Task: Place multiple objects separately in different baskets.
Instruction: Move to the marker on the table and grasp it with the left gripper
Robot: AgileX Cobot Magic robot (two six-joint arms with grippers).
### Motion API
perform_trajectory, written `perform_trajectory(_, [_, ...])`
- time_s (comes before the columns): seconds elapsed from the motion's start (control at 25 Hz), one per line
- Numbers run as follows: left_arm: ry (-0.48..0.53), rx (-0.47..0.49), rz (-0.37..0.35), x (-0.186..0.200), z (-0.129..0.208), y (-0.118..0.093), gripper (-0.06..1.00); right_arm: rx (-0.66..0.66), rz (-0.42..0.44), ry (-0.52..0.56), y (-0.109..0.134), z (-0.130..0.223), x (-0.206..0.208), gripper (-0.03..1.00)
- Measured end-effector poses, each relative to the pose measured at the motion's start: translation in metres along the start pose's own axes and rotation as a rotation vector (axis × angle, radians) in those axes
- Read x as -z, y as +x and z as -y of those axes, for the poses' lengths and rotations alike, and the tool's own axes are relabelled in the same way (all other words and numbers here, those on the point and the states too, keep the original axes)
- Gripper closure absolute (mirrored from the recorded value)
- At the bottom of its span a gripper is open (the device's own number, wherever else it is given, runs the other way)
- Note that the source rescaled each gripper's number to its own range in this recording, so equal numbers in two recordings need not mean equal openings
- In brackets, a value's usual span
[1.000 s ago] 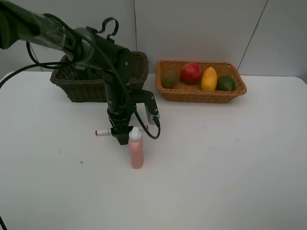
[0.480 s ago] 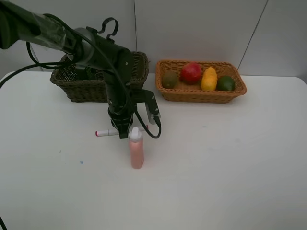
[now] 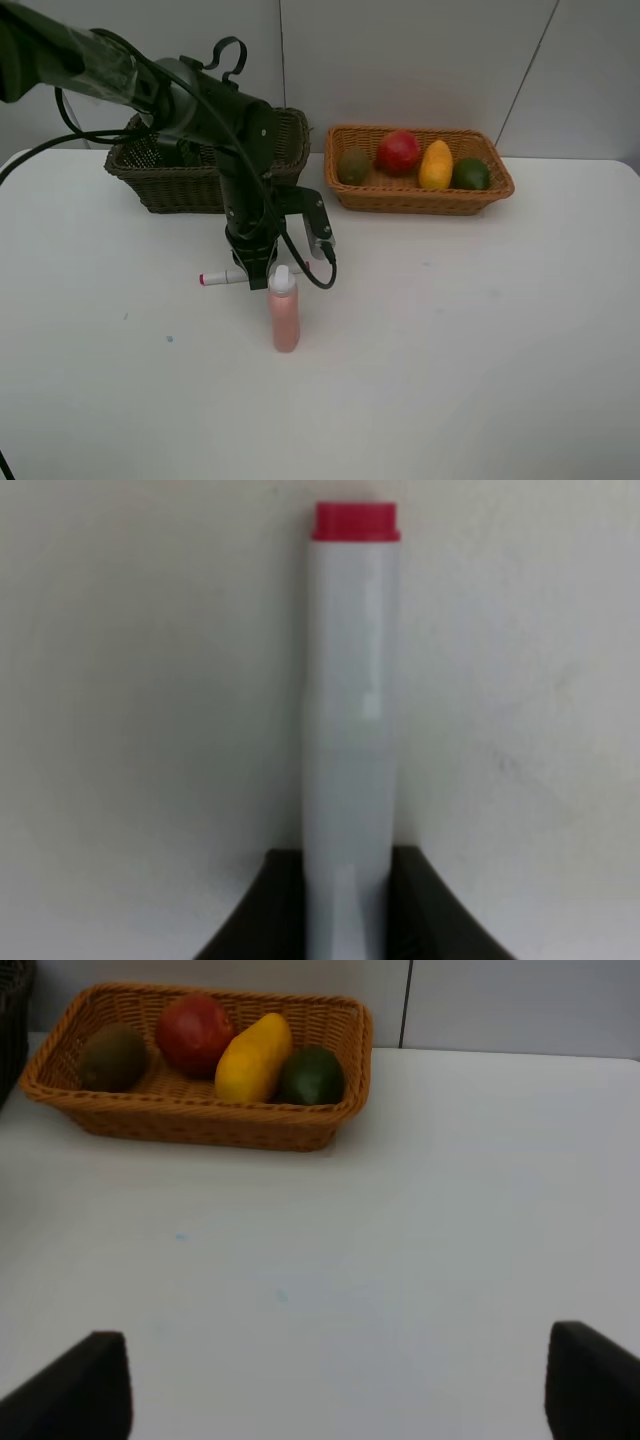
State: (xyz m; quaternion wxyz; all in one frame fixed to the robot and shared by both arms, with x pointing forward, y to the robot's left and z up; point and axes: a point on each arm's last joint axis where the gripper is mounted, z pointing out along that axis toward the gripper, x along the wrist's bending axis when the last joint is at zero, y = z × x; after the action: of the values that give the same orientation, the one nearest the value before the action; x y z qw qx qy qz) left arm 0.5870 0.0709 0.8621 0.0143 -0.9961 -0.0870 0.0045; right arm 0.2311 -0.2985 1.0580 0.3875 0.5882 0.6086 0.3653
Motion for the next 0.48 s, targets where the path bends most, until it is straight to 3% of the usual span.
perform_trajectory(0.48, [0.013,0.005,0.022,0.021,0.002,-0.003,0.93,0.000,0.000,0.000,0.000,0.000,0.000,-0.03])
